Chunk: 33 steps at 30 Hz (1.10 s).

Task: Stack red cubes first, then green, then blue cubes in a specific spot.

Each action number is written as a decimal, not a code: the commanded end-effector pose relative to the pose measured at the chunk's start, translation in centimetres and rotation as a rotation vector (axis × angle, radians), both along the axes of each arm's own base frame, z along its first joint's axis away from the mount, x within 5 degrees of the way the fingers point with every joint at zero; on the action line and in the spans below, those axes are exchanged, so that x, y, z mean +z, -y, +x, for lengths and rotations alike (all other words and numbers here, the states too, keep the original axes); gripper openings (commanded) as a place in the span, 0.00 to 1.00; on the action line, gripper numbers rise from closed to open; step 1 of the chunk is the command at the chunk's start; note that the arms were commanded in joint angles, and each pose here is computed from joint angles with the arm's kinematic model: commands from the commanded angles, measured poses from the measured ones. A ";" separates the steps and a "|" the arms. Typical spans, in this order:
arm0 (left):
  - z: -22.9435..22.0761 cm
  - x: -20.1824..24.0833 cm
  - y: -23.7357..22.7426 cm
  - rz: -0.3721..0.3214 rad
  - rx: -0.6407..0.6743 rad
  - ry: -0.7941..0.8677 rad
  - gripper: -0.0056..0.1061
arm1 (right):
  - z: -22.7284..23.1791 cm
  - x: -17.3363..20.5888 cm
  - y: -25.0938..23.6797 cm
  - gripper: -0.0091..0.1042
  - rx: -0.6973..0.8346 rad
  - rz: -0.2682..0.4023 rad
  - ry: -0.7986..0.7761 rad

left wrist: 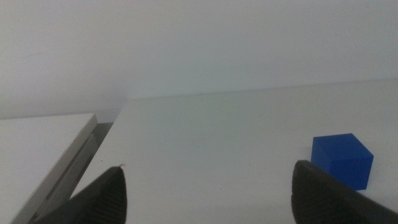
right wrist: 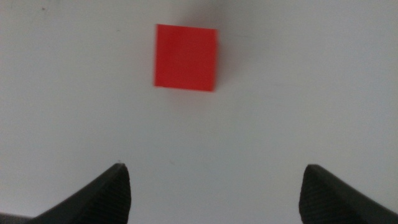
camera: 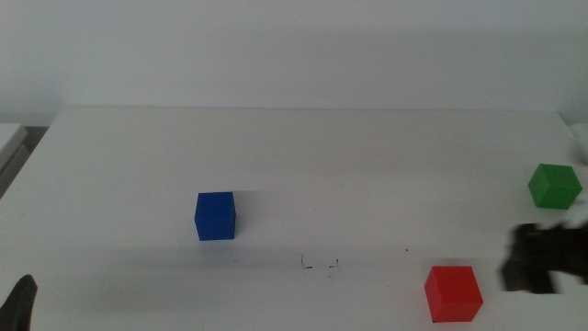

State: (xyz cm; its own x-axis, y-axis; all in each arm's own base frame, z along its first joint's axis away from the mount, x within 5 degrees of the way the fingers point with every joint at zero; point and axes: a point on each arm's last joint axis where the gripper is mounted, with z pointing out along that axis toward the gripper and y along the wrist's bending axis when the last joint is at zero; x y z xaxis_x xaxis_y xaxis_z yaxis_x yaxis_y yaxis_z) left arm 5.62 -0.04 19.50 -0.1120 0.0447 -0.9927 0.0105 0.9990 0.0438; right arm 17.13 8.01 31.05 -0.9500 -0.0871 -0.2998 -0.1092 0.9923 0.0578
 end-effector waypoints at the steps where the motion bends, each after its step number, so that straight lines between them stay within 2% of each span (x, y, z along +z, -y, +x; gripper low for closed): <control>1: 0.0 0.2 0.0 -0.003 -0.008 0.017 0.83 | 1.3 -1.0 -1.6 0.88 0.000 0.001 0.005; 8: 0.0 0.2 0.0 -0.003 -0.008 0.017 0.83 | 4.8 -4.9 -3.8 0.88 -0.077 -0.004 -0.052; 15: 0.0 0.2 0.0 -0.003 -0.008 0.017 0.83 | 6.7 -7.8 -4.8 0.88 -0.088 -0.027 -0.073; 20: 0.0 0.2 0.0 -0.003 -0.008 0.017 0.83 | 7.5 -9.2 -4.9 0.88 -0.092 -0.080 -0.084; 33: 0.0 0.2 0.0 -0.003 -0.008 0.017 0.83 | 8.7 -12.4 -5.6 0.88 -0.104 -0.098 -0.127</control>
